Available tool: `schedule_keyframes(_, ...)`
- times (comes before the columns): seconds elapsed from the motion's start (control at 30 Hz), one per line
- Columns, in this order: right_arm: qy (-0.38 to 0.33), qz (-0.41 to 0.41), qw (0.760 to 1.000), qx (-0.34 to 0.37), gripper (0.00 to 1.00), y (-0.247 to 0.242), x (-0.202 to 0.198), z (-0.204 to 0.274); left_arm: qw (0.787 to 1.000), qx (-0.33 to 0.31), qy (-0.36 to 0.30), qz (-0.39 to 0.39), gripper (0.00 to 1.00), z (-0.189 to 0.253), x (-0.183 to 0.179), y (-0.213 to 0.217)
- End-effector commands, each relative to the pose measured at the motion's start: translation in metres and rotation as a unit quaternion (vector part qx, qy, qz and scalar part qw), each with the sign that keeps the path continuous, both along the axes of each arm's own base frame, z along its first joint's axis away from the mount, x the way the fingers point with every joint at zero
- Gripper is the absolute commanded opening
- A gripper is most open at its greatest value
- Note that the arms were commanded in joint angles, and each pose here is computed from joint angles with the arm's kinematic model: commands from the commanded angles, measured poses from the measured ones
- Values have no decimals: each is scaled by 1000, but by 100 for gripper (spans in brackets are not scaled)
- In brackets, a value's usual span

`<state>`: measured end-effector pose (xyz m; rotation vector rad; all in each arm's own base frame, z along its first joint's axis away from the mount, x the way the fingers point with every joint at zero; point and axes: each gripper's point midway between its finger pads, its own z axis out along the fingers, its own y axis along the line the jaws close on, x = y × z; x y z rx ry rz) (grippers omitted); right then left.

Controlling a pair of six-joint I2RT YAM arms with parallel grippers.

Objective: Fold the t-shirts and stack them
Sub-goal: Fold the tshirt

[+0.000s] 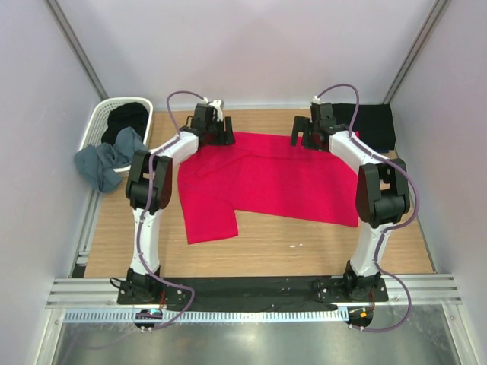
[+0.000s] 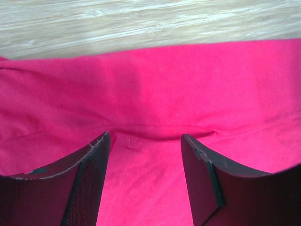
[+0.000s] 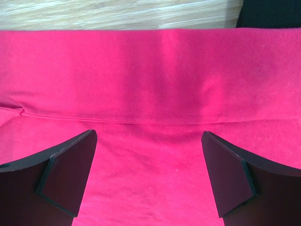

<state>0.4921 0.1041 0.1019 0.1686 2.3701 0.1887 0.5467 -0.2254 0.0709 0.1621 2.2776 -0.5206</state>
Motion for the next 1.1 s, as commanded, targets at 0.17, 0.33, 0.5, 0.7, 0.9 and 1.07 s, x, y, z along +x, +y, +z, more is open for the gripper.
schedule_keyframes(0.17, -16, -17, 1000, -12, 100, -8, 5, 14, 1000, -4, -12, -3, 56, -3, 10, -2)
schedule_keyframes(0.33, -13, -17, 1000, -15, 100, -8, 4, 14, 1000, -4, -2, -7, 52, -11, 6, -2)
schedule_keyframes(0.5, -12, -19, 1000, -15, 100, -10, 2, 13, 1000, -1, 1, -8, 47, -13, 2, -1)
schedule_keyframes(0.7, -11, -20, 1000, -19, 100, -11, 1, 12, 1000, 10, 3, -9, 49, -17, -3, 3)
schedule_keyframes(0.9, -6, -21, 1000, -19, 100, -11, -2, 8, 1000, 26, 1, 0, 50, -18, -3, 11)
schedule_keyframes(1.07, -9, -24, 1000, -18, 100, -12, -1, 11, 1000, 30, 1, 3, 41, -18, -2, 12)
